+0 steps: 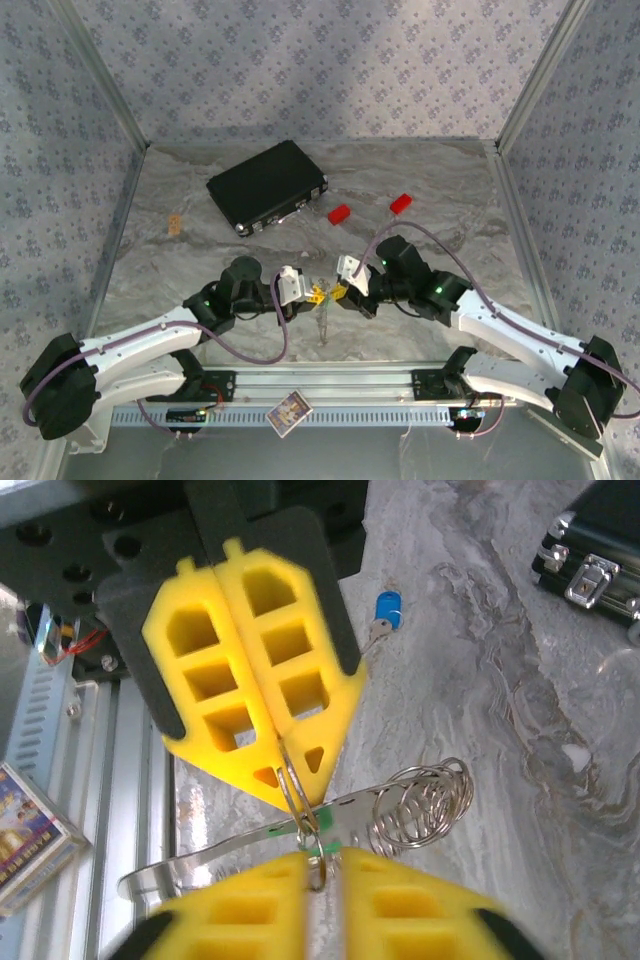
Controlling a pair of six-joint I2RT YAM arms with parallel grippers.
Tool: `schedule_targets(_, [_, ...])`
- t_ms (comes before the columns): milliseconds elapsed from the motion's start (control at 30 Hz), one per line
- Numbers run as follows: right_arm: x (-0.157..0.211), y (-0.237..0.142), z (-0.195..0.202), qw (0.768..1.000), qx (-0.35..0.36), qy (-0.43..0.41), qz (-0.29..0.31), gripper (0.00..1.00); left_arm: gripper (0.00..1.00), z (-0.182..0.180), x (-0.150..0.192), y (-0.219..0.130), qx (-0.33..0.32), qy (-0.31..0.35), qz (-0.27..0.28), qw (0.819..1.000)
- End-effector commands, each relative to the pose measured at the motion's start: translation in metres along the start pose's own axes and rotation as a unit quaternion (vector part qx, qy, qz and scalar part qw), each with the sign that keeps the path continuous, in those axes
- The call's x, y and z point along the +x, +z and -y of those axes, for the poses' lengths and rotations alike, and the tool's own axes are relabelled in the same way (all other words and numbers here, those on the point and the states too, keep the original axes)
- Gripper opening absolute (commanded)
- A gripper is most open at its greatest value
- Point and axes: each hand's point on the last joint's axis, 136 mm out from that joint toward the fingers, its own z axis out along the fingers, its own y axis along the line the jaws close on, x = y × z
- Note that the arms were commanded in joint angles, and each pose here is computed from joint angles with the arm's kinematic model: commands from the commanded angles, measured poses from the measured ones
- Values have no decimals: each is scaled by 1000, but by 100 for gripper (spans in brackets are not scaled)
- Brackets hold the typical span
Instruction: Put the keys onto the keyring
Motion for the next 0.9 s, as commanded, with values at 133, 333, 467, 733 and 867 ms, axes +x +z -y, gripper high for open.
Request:
schedule_targets(133, [-16,-17,-1,998,18,-25,51,37,0,4,-29,-4,10,23,53,998])
schedule_targets(333, [-23,-16,-6,996,-1,-21,91,40,0,5,-28,-3,13,21,51,998])
schedule_targets(467, [-24,-16,-5,994,-4,-23,105,41,0,6,-28,-3,15,23,53,998])
schedule_targets(733, [-24,-11,-4,994,-18,-14,110,41,0,7,-30,-1,22,22,55,998])
schedule_targets(867, [-25,-9,-4,993,-22,-13,113,38,0,7,-31,0,24,22,57,998])
